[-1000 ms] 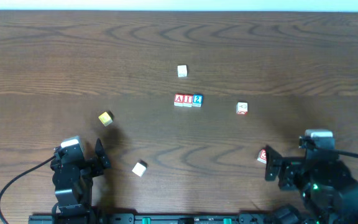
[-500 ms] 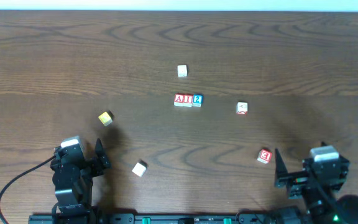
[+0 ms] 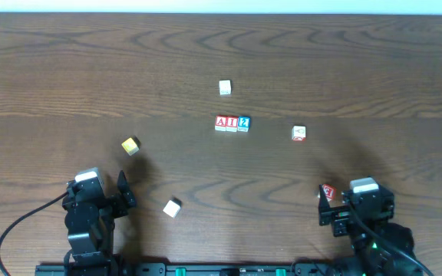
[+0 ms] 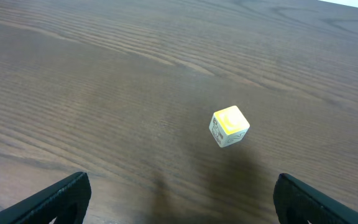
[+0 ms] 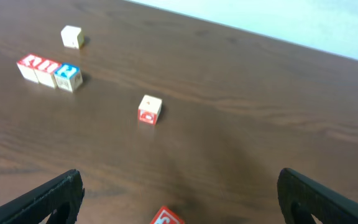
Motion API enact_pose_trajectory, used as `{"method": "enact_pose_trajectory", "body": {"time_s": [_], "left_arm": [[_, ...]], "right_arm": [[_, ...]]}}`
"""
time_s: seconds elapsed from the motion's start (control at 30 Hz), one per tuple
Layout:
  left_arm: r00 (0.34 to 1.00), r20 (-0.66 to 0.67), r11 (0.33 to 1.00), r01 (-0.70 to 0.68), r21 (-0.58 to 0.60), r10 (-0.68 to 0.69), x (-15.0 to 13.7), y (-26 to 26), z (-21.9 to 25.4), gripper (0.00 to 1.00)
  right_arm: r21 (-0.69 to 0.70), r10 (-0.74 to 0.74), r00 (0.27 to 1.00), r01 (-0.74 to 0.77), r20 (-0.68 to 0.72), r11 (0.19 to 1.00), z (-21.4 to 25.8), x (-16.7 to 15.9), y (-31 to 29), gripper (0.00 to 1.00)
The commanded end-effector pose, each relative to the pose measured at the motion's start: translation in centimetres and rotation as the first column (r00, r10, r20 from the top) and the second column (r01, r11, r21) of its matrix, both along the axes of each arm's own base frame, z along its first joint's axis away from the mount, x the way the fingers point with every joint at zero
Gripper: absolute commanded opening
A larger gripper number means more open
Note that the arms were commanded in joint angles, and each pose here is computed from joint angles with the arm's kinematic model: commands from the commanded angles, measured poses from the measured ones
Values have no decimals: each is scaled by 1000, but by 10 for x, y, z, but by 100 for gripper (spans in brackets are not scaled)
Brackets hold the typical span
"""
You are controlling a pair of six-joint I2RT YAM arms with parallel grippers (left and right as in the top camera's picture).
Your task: Spell out Ai2
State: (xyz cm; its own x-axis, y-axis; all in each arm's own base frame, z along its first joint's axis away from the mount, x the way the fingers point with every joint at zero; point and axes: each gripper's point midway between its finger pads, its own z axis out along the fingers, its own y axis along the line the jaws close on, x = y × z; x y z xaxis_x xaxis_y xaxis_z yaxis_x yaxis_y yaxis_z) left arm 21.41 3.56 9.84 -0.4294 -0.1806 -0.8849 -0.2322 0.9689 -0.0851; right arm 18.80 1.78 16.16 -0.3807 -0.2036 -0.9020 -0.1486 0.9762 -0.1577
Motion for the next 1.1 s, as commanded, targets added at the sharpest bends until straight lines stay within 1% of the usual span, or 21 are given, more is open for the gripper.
{"method": "enact_pose_trajectory", "body": {"time_s": [0.0, 0.27, 0.37, 1.07], "left_arm": [[1000, -15, 1000, 22, 10, -22, 0, -3, -7, 95], [1000, -15, 1000, 22, 9, -22, 0, -3, -7, 95], [1000, -15, 1000, 22, 10, -22, 0, -3, -7, 95], [1000, -15, 1000, 22, 10, -22, 0, -3, -7, 95]], "right_arm": [[-12, 8, 1000, -8, -23, 1000, -14, 1, 1, 99], [-9, 44, 985, -46, -164, 999, -75, 1, 8, 99], [-1, 61, 979, -62, -195, 998, -89, -1, 11, 99], [1, 64, 979, -65, -193, 998, -88, 0, 12, 99]]}}
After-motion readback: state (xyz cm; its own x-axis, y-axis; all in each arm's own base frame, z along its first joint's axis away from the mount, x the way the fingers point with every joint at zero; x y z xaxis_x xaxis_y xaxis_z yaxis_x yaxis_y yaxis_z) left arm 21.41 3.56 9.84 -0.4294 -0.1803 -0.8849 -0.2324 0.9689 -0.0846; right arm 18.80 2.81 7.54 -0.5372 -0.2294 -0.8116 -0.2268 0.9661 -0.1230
